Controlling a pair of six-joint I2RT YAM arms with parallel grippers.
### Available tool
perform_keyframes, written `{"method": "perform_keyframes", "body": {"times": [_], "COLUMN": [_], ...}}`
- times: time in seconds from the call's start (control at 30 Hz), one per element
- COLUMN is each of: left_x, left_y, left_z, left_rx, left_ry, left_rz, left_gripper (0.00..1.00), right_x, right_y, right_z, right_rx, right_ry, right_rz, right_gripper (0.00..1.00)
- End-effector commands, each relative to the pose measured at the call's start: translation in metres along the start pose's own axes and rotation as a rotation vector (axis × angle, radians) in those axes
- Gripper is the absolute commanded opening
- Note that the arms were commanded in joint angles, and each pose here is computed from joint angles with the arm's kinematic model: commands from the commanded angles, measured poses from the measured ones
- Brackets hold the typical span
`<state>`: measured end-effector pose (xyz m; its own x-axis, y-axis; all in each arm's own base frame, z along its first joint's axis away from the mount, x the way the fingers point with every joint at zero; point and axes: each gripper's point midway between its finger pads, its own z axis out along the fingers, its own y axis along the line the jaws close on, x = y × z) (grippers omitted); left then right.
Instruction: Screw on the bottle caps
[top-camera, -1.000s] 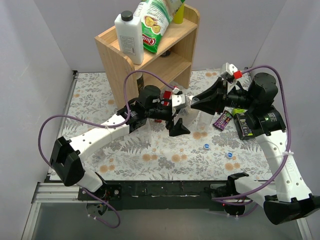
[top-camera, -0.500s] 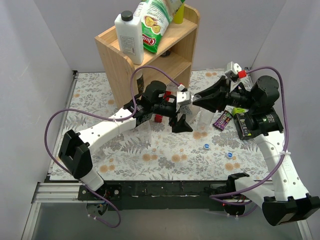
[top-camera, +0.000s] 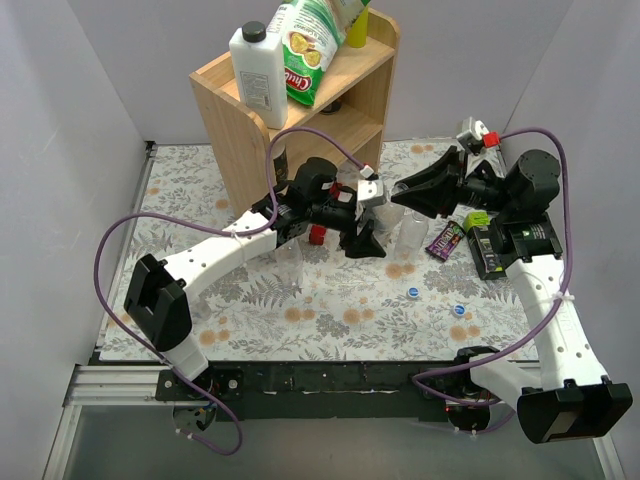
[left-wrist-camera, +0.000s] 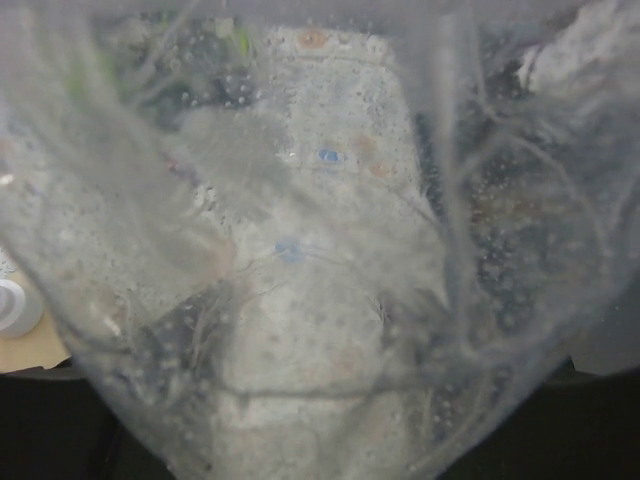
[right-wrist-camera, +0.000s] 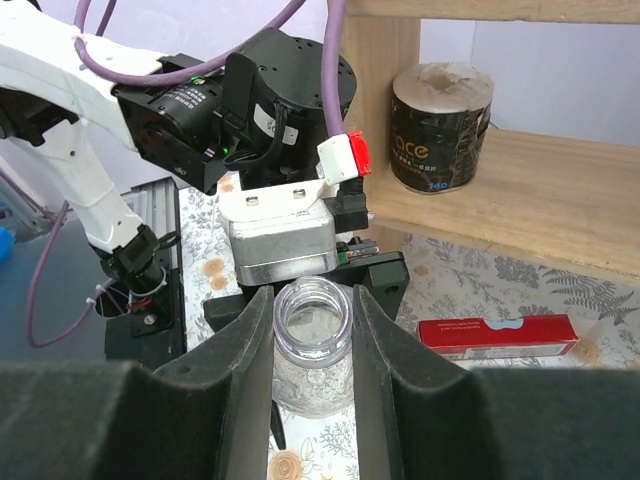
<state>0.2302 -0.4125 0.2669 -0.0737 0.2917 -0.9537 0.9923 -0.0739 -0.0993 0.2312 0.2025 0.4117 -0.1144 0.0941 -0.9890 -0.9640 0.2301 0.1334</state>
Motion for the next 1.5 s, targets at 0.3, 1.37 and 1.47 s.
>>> {"method": "perform_keyframes", "body": {"times": [0.3, 1.37, 1.47], "left_x": [0.014, 0.051, 0.05], "left_y": [-0.013, -0.02, -0.02], "left_z": [-0.037, -0.082, -0.081], "left_rx": [-0.131, -0.201, -0.198], "left_ry": [0.0, 0.24, 0.237], "left_rz": [0.047, 0.258, 0.252], "left_gripper": [0.0, 0.0, 0.0], "right_x": [-0.022, 0.324, 0.333], "right_y": [-0.002, -0.041, -0.051], "right_z": [-0.039, -0.118, -0.115], "right_rx": [0.26, -0.247, -0.238], "right_ry": [0.213, 1.046, 1.062], "right_rz": [-0.2, -0.538, -0.519], "right_gripper": [0.79, 0.73, 0.72]}}
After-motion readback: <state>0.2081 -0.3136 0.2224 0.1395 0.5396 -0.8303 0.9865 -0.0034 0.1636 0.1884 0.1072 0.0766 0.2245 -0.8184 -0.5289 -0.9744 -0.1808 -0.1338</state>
